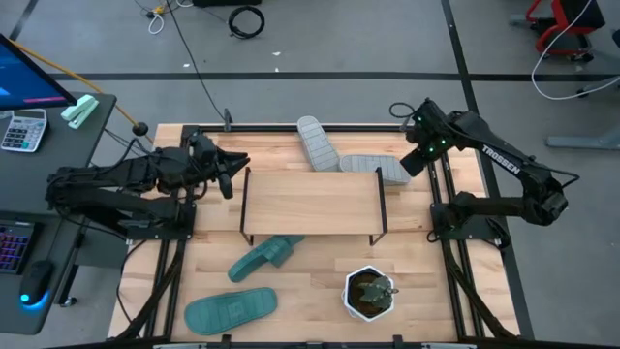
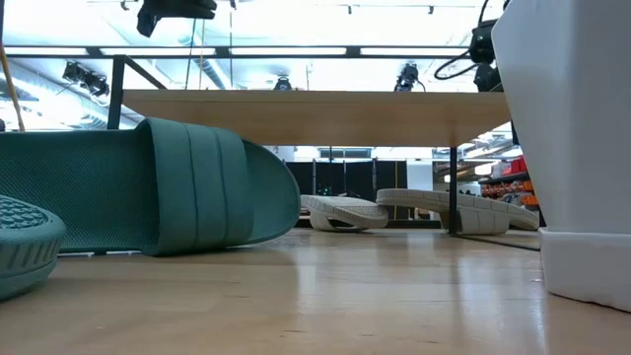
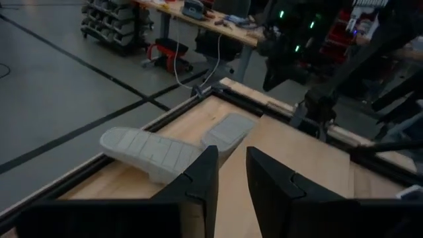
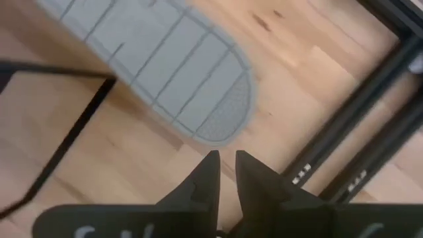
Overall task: Pick and place slides into the shelf
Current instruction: Put the right gray slide on the shelf
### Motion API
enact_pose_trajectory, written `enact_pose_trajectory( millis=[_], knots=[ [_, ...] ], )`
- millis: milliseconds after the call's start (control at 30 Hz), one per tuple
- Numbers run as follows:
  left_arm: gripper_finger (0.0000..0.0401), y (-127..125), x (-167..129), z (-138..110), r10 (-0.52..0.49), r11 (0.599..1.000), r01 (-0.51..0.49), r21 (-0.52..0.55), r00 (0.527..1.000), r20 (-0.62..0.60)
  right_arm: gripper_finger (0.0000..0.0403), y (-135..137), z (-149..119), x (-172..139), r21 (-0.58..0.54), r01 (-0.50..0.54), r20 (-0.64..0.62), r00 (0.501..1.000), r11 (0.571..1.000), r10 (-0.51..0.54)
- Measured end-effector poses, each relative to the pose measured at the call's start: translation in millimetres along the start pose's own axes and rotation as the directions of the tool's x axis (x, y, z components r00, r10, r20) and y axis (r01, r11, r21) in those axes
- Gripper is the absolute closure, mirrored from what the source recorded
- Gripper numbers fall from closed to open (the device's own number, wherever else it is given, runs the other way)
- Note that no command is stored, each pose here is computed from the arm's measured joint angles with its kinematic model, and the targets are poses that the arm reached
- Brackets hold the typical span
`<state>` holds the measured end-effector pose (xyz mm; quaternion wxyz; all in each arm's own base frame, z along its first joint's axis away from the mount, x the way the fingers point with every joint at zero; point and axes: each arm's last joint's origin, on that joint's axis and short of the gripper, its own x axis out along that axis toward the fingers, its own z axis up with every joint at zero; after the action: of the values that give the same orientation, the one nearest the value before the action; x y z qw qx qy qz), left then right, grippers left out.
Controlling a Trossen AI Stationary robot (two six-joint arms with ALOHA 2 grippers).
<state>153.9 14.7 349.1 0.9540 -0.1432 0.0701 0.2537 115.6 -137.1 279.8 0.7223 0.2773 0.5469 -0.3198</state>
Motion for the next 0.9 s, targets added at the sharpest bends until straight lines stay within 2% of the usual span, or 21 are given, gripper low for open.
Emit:
enact_pose_trajectory(
  millis=[233,433,733,900],
  knots=[
    [0.031,-2,6,-3,0.008,1.0,-0.008,0.013,1.0,-0.022,0.0284,15,-2,4,-0.145,-0.03,-0.014,1.0,0.989,0.028],
    [0.0311,-2,7,-6,0.018,1.0,-0.017,0.025,0.999,-0.047,0.024,21,-26,38,-0.205,-0.061,-0.107,0.993,0.977,0.04],
    [0.0307,-2,7,-6,0.018,0.998,-0.015,0.059,0.999,-0.046,0.0231,33,-28,44,-0.294,-0.077,-0.074,0.996,0.953,0.057],
    [0.0305,-2,7,-6,0.018,0.999,-0.015,0.051,0.999,-0.046,0.0227,36,-25,50,-0.221,-0.037,-0.09,0.996,0.975,0.018]
  ],
)
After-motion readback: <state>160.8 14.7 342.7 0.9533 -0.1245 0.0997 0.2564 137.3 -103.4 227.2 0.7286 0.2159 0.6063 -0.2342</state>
